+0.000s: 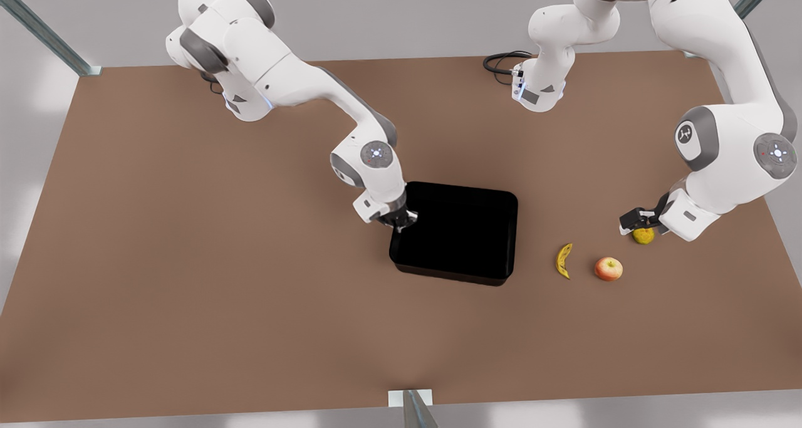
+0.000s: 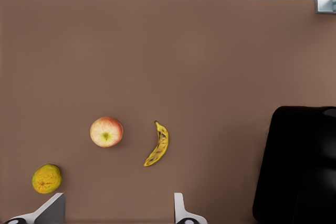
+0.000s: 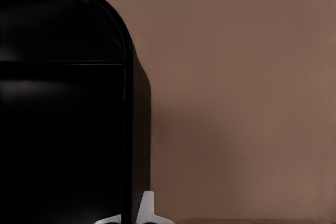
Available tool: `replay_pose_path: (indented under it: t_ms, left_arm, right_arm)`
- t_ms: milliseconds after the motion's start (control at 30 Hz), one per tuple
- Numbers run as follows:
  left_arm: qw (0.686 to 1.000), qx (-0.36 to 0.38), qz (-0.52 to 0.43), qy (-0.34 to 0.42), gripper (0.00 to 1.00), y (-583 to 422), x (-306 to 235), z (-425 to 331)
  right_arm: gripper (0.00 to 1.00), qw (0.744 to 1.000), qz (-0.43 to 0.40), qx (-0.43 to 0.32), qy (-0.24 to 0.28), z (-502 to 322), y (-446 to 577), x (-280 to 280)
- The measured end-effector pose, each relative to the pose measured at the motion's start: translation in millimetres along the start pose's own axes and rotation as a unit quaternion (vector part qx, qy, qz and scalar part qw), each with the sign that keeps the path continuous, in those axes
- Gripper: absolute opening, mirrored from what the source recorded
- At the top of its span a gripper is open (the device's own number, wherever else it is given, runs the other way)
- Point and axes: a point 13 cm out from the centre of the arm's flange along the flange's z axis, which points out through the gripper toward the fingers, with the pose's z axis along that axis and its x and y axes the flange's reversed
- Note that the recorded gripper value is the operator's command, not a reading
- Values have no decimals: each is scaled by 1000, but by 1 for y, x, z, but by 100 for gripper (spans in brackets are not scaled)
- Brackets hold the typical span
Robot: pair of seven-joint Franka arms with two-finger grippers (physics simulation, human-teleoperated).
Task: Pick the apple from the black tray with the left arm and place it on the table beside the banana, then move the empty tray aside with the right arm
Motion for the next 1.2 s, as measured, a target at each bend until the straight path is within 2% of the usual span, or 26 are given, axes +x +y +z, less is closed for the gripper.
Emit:
replay_pose_path:
  t_ms: [167,333,500,667,867,1000,1200]
  left_arm:
    - [1000,0,0,-1,100,0,0,-1]
    - [1000,0,0,-1,100,0,0,-2]
    - [1000,0,0,-4,100,-1,-1,-6]
    - [1000,1,2,-7,100,-3,-5,-8]
    - [1000,1,4,-5,100,-6,-6,-5]
    - [1000,0,5,-6,100,-7,-7,-6]
    - [1000,-9,8,-6,100,-5,-7,-6]
  right_arm:
    - [15,1000,27,13,-7,-78,-41,-60]
    - [15,996,77,34,20,-115,-131,-130]
    - [15,995,85,40,42,-150,-221,-191]
    - [14,995,55,44,75,-174,-308,-219]
    - [14,993,-20,45,112,-175,-389,-232]
    - [14,987,-65,45,141,-146,-442,-237]
    - [14,977,-139,44,158,-106,-489,-245]
